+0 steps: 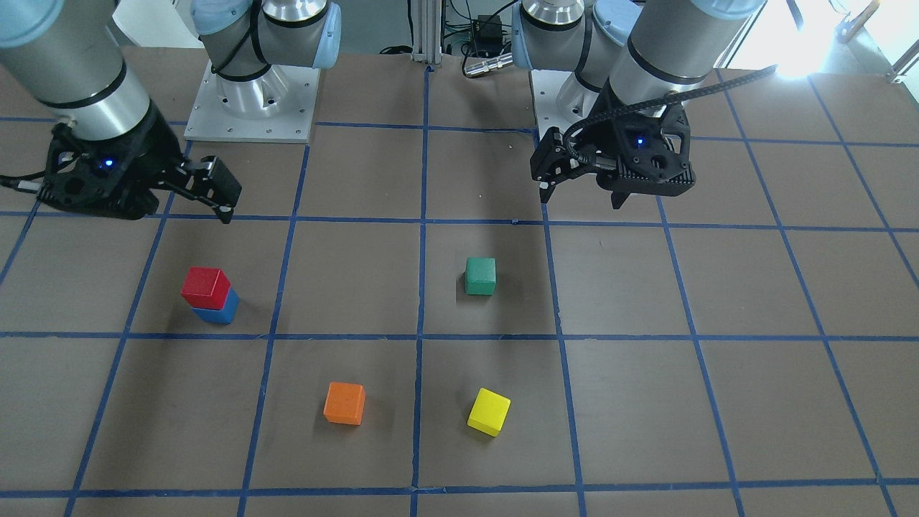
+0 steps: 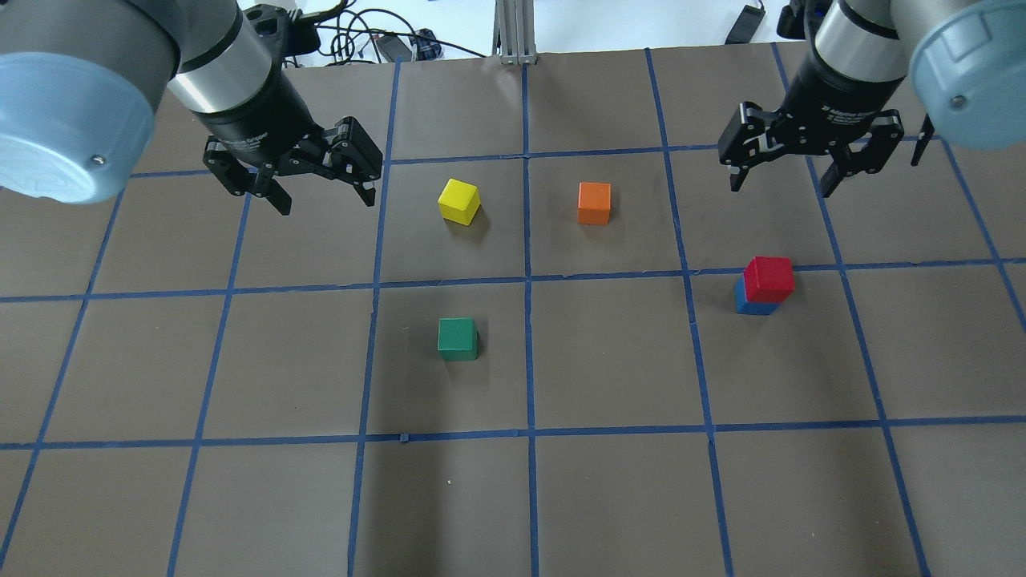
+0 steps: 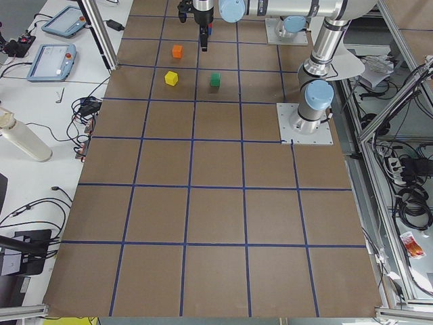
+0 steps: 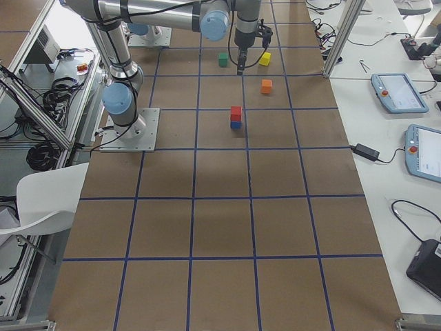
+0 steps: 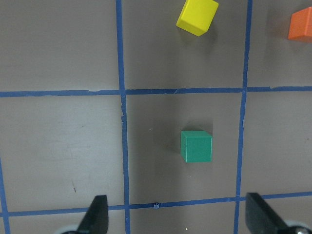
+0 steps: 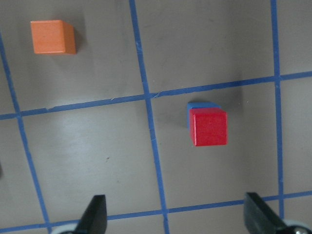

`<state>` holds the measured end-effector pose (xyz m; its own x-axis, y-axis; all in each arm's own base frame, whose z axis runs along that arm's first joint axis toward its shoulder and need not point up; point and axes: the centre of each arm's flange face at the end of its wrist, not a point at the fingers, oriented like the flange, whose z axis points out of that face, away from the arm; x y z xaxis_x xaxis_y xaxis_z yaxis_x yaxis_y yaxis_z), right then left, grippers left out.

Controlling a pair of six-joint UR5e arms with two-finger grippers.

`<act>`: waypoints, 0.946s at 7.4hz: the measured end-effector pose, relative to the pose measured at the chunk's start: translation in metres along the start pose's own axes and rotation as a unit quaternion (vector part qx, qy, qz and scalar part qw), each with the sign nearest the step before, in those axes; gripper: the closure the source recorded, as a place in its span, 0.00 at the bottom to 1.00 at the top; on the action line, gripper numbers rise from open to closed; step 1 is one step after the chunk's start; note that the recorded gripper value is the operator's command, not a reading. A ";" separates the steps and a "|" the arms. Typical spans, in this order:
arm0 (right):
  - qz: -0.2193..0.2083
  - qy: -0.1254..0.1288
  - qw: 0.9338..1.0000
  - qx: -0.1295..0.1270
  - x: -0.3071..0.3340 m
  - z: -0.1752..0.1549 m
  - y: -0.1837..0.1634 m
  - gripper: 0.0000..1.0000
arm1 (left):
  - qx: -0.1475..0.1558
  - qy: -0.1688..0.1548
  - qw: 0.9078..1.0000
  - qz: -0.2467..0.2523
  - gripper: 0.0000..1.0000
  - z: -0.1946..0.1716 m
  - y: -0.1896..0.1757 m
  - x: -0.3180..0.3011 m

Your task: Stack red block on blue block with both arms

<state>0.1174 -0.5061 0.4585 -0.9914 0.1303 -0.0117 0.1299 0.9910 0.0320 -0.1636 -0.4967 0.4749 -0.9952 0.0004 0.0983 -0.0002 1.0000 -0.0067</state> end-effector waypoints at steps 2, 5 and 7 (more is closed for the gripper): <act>-0.007 0.000 1.000 0.014 -0.031 -0.006 0.014 0.00 | 0.013 -0.003 1.000 0.002 0.00 -0.007 0.001 0.000; 0.001 -0.005 0.999 0.053 -0.023 -0.018 0.004 0.00 | 0.013 -0.024 1.000 0.000 0.00 -0.004 0.001 -0.003; 0.003 0.000 0.998 0.058 -0.017 -0.022 0.001 0.00 | 0.011 -0.027 1.000 0.000 0.00 -0.002 0.002 -0.002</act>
<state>0.1335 -0.5083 0.4803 -0.9906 0.1361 -0.0114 0.1366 0.9870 -0.0846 -0.1616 -0.4951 0.4770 -0.9990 0.0004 0.0446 -0.0009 0.9996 -0.0291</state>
